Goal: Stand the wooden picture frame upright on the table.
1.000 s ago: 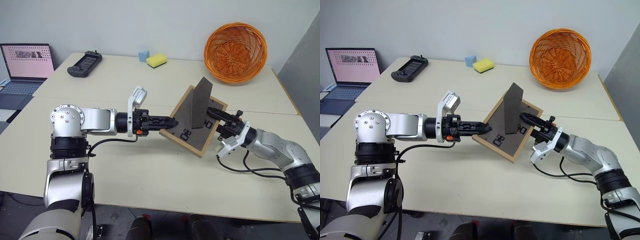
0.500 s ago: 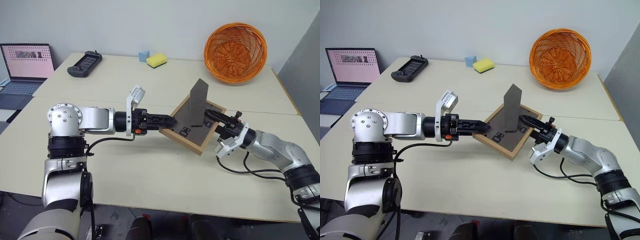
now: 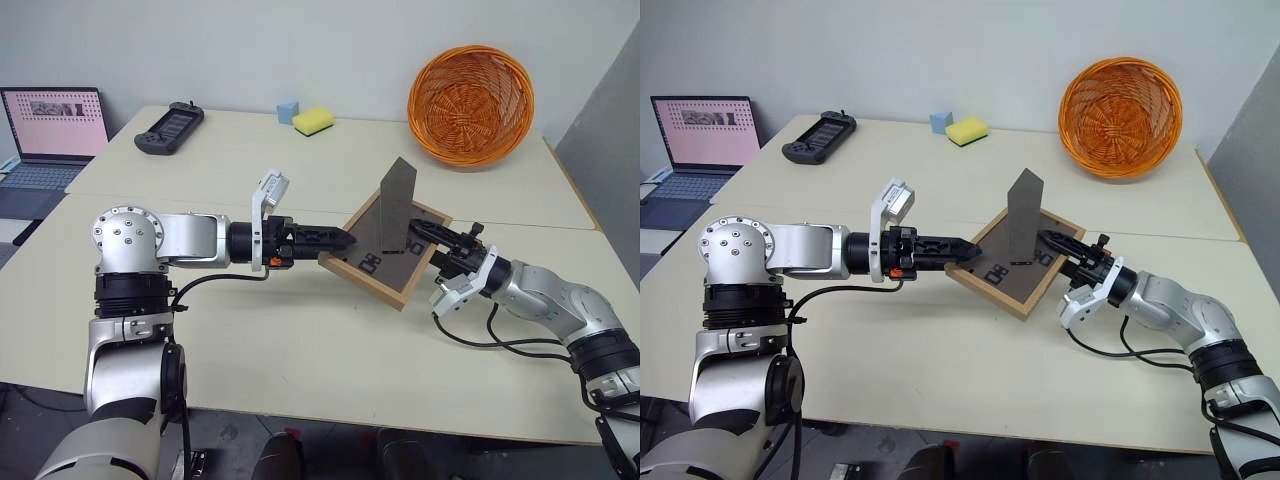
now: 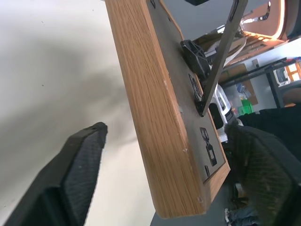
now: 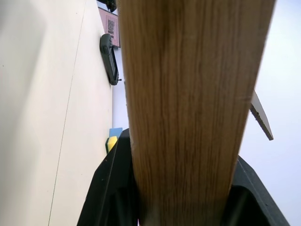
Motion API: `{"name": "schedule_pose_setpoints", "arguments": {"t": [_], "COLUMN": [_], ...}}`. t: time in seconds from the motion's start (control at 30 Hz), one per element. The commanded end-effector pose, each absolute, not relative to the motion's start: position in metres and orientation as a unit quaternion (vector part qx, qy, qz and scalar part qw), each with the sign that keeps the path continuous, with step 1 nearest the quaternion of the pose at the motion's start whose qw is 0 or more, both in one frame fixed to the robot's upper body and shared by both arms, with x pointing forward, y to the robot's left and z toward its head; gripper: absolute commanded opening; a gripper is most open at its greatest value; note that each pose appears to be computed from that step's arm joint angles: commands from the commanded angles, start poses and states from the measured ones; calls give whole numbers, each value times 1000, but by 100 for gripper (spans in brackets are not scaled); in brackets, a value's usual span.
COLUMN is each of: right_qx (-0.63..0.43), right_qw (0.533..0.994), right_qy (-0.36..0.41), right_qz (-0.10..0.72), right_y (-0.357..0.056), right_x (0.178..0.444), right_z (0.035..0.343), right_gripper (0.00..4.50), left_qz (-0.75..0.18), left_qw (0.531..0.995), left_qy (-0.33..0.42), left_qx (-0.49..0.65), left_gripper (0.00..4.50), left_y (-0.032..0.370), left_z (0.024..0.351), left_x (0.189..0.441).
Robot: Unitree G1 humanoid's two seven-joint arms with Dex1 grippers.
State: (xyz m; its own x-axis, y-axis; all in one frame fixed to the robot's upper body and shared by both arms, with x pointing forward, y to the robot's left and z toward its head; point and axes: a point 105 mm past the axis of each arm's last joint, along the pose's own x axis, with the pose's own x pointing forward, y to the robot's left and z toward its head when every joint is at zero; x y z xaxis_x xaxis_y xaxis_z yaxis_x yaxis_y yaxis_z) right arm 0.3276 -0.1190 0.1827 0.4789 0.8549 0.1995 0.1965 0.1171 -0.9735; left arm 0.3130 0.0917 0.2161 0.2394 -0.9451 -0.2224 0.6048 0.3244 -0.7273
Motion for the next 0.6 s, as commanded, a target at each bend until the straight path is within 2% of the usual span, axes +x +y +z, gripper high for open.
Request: {"name": "schedule_pose_setpoints", "arguments": {"t": [0.03,0.17,0.27,0.33,0.43,0.5,0.6], "right_qx": [-598,-593,-580,-558,-529,-489,-347], "right_qw": [610,618,636,665,697,741,840], "right_qy": [-457,-454,-448,-438,-424,-391,-304], "right_qz": [245,245,243,234,233,244,286], "right_y": [-121,-122,-123,-124,-123,-118,-101], "right_x": [328,329,331,337,344,353,375], "right_z": [204,205,209,216,224,228,231], "right_gripper": [158,158,158,158,158,158,158], "left_qz": [-528,-523,-511,-489,-467,-436,-411], "left_qw": [760,779,824,854,873,894,908], "left_qy": [295,255,164,82,21,2,-16], "left_qx": [-239,-231,-180,-156,-139,-108,-84], "left_gripper": [446,446,446,446,446,446,446], "left_y": [97,104,113,123,135,138,131], "left_z": [234,247,266,281,286,277,258], "left_x": [312,315,316,316,310,306,290]}}
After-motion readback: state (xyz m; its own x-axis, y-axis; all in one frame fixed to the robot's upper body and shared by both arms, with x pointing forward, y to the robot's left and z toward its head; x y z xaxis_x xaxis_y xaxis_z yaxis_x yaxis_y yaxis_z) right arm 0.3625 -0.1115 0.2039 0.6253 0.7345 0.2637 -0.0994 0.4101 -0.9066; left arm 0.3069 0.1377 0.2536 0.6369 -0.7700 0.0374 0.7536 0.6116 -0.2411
